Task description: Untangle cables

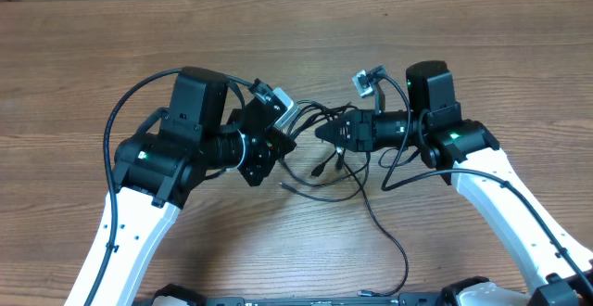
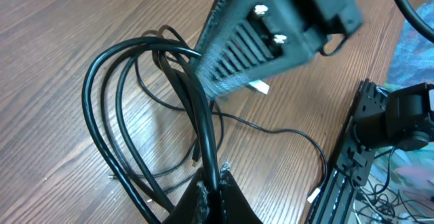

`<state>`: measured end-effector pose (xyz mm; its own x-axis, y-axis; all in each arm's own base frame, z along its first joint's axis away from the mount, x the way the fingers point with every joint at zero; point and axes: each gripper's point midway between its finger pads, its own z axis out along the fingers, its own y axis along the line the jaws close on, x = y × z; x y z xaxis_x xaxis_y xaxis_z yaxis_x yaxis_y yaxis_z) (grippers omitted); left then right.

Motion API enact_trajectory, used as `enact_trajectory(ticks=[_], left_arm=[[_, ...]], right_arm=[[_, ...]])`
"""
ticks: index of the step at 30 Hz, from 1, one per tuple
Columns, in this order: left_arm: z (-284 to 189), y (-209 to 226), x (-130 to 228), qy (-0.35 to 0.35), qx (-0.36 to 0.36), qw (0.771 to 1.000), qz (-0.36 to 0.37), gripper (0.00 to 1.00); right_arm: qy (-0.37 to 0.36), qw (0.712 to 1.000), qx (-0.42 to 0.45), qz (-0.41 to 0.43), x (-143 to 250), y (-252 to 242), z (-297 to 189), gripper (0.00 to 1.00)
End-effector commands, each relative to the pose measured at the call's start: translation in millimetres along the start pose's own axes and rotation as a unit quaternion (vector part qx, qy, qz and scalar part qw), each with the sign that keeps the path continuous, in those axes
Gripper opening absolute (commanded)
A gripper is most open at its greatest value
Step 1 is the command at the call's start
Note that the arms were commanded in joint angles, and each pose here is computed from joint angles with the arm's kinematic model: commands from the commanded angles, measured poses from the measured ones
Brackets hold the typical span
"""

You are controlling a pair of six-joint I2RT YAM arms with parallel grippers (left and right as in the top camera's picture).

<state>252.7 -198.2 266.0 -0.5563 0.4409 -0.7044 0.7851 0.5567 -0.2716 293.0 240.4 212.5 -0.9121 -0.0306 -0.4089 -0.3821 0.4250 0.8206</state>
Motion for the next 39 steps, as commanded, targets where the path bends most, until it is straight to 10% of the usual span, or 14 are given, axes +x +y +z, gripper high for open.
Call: enact_trajectory(ticks=[1, 8, 13, 25, 32, 39], left_arm=[[-2.1, -6.4, -3.5, -0.004, 0.012, 1.000, 0.016, 0.04], [-3.0, -9.3, -4.0, -0.006, 0.019, 1.000, 0.015, 0.04], [-13.6, -29.4, -23.1, -0.056, 0.065, 0.995, 0.041, 0.04], [-76.9, -57.8, -78.0, -0.187, 0.023, 0.972, 0.142, 0.04], [-142.7, -10.6, -110.4, -0.246, -0.208, 0.941, 0.103, 0.04], [-226.4, 43.5, -112.1, -0.279, -0.442, 0.853, 0.005, 0.04]], right_arm=[[-0.041, 0.992, 0.119, 0.025, -8.8, -40.9, -9.5, 0.20], [-0.077, 0.903, 0.387, 0.168, 17.7, -141.7, -78.6, 0.20], [-0.079, 0.867, 0.435, 0.229, 34.2, -166.6, -117.0, 0.78], [-0.059, 0.859, 0.448, 0.240, 47.3, -173.2, -131.2, 0.98], [-0.056, 0.859, 0.448, 0.242, 49.0, -172.9, -131.2, 0.99], [-0.057, 0.859, 0.448, 0.242, 48.8, -172.9, -131.2, 0.99]])
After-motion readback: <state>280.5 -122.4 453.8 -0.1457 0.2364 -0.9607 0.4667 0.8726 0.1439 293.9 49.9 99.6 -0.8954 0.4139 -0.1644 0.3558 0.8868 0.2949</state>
